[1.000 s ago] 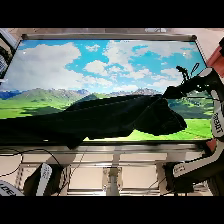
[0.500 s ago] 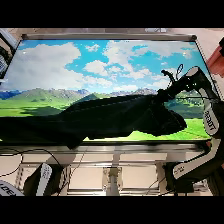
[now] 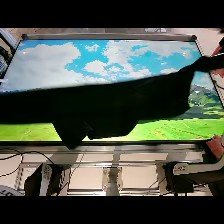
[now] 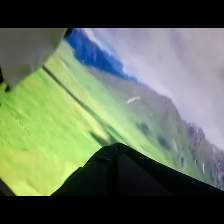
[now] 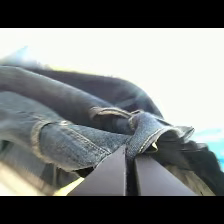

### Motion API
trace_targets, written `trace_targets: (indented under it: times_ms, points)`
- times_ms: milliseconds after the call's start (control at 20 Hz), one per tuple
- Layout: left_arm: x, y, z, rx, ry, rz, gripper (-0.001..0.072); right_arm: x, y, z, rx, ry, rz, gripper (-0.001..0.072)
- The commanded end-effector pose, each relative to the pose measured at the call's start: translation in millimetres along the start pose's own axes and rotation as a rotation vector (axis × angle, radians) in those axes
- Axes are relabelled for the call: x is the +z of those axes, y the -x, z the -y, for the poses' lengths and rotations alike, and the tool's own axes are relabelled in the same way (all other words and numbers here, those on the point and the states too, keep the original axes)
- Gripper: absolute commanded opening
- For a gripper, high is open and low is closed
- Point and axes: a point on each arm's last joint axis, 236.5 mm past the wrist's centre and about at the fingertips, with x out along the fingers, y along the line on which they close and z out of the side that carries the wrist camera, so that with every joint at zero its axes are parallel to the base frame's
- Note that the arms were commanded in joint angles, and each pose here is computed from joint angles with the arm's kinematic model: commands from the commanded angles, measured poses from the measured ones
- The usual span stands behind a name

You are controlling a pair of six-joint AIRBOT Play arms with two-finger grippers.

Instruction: Fold the clothes and pants, and hang the long-sleeved shirts on hangers.

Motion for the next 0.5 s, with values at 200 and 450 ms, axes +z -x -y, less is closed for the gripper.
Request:
trace_targets:
  times_ms: [200, 450]
  points:
    - [77, 83, -6, 0.084, -0.037, 0.383, 0.0027, 2, 132, 1, -0.230, 0.010, 0.226, 0.0020]
    - [63, 112, -72, 0.352, 0.057, 0.367, 0.0027, -13, 150, 6, -0.264, -0.026, 0.219, 0.0020]
